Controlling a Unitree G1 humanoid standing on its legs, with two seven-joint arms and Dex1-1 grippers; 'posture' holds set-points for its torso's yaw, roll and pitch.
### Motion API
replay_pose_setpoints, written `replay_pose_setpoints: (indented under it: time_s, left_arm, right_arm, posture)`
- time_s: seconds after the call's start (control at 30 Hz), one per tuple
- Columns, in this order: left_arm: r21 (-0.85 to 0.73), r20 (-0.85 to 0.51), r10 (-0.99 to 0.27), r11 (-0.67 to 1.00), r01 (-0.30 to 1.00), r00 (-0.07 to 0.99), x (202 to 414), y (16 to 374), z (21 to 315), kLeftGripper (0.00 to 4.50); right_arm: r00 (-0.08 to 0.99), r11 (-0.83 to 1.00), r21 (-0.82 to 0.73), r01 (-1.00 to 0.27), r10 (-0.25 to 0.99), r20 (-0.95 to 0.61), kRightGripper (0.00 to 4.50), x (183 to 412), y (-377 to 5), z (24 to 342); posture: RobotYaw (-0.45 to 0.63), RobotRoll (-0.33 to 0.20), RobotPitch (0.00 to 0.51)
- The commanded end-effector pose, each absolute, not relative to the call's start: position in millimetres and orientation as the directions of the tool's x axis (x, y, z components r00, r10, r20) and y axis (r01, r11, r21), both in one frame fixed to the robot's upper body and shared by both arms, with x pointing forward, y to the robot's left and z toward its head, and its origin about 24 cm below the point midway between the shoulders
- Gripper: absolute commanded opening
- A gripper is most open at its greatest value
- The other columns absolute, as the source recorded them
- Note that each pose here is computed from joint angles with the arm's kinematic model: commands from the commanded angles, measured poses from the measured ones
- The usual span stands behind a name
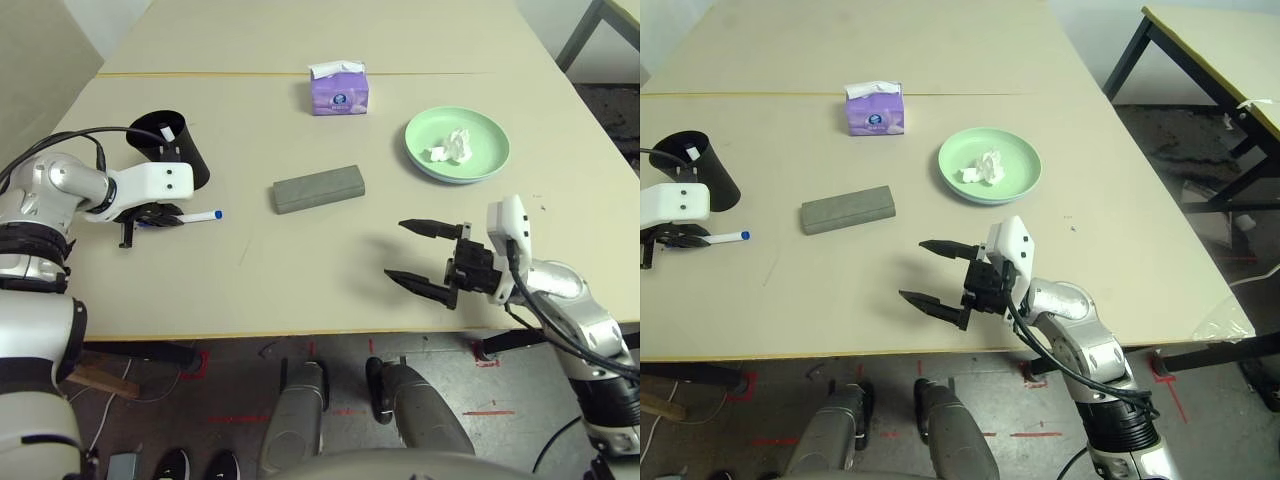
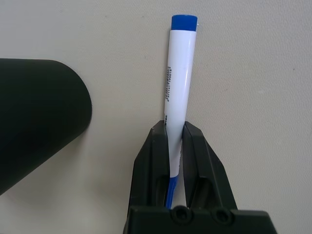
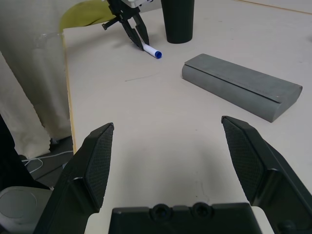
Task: Organize and tidy the items on the table.
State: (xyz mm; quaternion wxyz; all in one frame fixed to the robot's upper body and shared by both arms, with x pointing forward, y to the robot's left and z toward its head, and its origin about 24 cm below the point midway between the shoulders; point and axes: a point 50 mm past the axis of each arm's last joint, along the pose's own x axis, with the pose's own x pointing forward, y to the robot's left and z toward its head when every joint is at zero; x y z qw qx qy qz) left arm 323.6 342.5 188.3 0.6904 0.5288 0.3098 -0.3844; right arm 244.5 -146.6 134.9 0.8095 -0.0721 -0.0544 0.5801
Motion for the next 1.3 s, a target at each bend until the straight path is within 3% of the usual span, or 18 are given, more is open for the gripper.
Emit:
replay_pose_setpoints:
  time_s: [0.03, 0.17, 0.3, 0.47, 0.6, 0.77, 0.93, 1.13, 1.3]
  left_arm:
    - [0.451, -0.853, -0.223, 0.14, 0.882, 0.472, 319.1, 343.8, 187.2, 0.25]
    - [0.359, -0.836, -0.383, 0.159, 0.92, 0.393, 316.4, 331.8, 193.5, 0.25]
    - [0.277, -0.698, -0.631, 0.197, 0.94, 0.338, 314.2, 303.7, 213.2, 0.25]
    - [0.208, -0.491, -0.829, 0.186, 0.96, 0.267, 301.1, 268.3, 243.8, 0.25]
    - [0.235, -0.308, -0.895, 0.257, 0.937, 0.323, 294.8, 255.1, 273.1, 0.25]
    - [0.289, -0.095, -0.84, 0.491, 0.822, 0.535, 296.0, 271.3, 300.8, 0.25]
    - [0.309, 0.08, -0.661, 0.728, 0.612, 0.746, 297.1, 308.7, 315.2, 0.25]
    - [0.346, 0.168, -0.442, 0.864, 0.367, 0.881, 302.9, 346.6, 311.3, 0.25]
    - [0.338, 0.198, -0.325, 0.908, 0.247, 0.925, 314.5, 360.6, 295.1, 0.25]
  right_arm:
    - [0.303, 0.299, -0.169, -0.939, 0.953, 0.006, 4.5, 243.3, -145.7, 133.0]
    - [0.327, 0.328, -0.162, -0.931, 0.944, 0.033, 4.5, 246.0, -146.8, 135.0]
    - [0.389, 0.397, -0.137, -0.908, 0.918, 0.083, 4.5, 252.1, -147.2, 138.5]
    - [0.413, 0.418, -0.133, -0.899, 0.909, 0.063, 4.5, 254.4, -147.9, 134.4]
    - [0.425, 0.428, -0.134, -0.894, 0.904, 0.053, 4.5, 255.9, -148.3, 132.2]
    - [0.445, 0.447, -0.138, -0.884, 0.894, 0.043, 4.5, 258.0, -148.5, 130.9]
    - [0.441, 0.442, -0.135, -0.887, 0.897, 0.036, 4.5, 257.3, -146.8, 128.4]
    - [0.425, 0.425, -0.139, -0.895, 0.905, 0.027, 4.5, 257.5, -146.0, 128.3]
    - [0.428, 0.426, -0.149, -0.892, 0.904, 0.023, 4.5, 259.5, -148.6, 130.9]
  posture:
    - [-0.08, 0.0, 0.236]
    - [-0.07, 0.0, 0.233]
    - [-0.07, 0.0, 0.231]
    - [-0.06, 0.0, 0.23]
    - [-0.05, 0.0, 0.227]
    - [-0.04, 0.0, 0.225]
    - [-0.03, 0.0, 0.221]
    - [-0.02, 0.0, 0.214]
    - [-0.03, 0.0, 0.208]
